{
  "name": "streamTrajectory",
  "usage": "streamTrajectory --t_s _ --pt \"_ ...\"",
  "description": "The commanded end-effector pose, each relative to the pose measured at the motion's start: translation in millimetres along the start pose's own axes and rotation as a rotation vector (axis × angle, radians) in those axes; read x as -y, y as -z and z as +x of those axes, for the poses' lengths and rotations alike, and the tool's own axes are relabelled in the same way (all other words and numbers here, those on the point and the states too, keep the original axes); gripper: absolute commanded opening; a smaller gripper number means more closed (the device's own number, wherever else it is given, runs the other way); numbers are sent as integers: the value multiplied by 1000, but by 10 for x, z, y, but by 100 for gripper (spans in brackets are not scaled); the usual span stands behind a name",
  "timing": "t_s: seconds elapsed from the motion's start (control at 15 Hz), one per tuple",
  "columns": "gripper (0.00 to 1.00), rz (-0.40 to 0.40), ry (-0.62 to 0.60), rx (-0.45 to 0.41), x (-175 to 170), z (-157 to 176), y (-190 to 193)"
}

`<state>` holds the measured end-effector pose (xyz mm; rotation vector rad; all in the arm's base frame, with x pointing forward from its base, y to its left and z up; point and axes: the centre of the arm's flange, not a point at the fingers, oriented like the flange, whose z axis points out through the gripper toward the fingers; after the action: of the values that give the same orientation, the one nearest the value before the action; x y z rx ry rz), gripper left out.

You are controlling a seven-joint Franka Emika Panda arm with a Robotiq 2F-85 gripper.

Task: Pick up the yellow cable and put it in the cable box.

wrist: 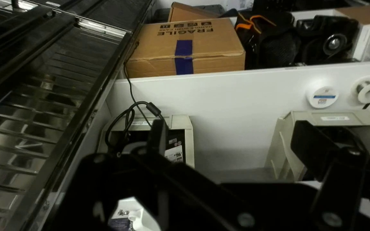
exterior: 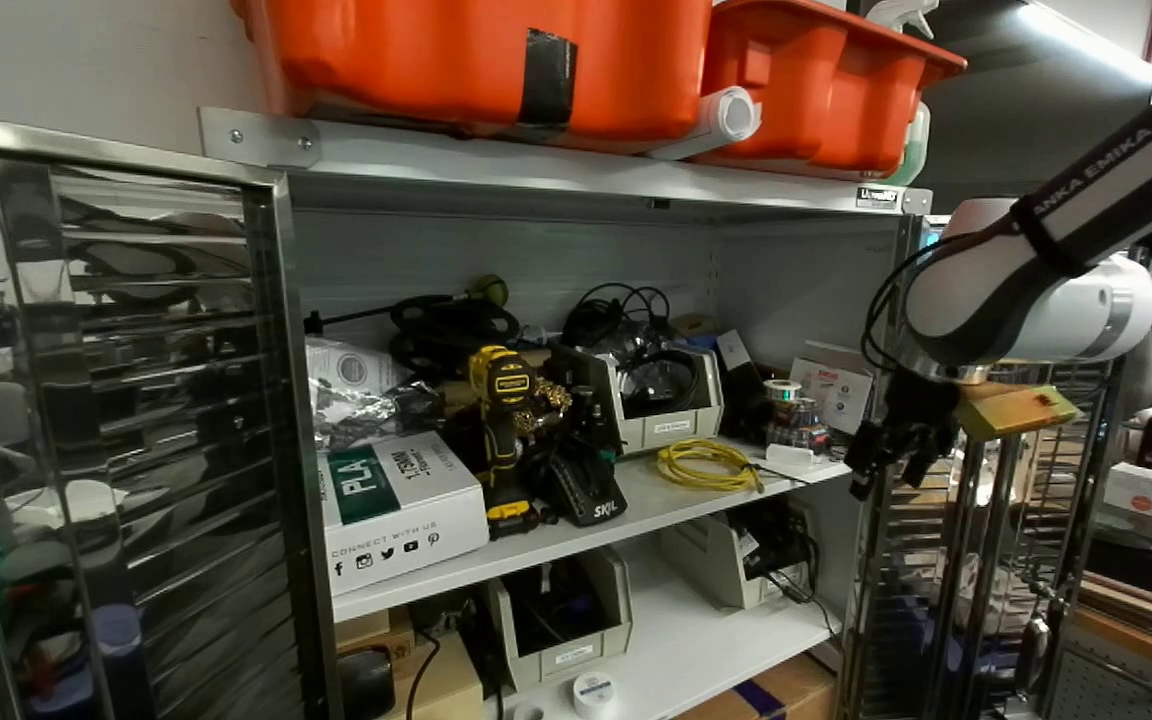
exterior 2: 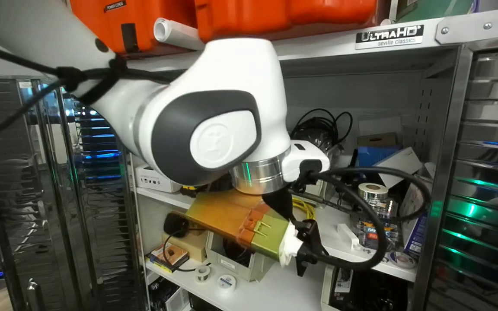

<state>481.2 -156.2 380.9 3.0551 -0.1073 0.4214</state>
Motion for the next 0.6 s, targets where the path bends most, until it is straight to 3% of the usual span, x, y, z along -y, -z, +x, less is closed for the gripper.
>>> streamTrajectory --t_s 0.0,0.53 --pt "100 5 -149 -78 -36 392 -280" --pt "100 32 -384 -123 -17 855 -584"
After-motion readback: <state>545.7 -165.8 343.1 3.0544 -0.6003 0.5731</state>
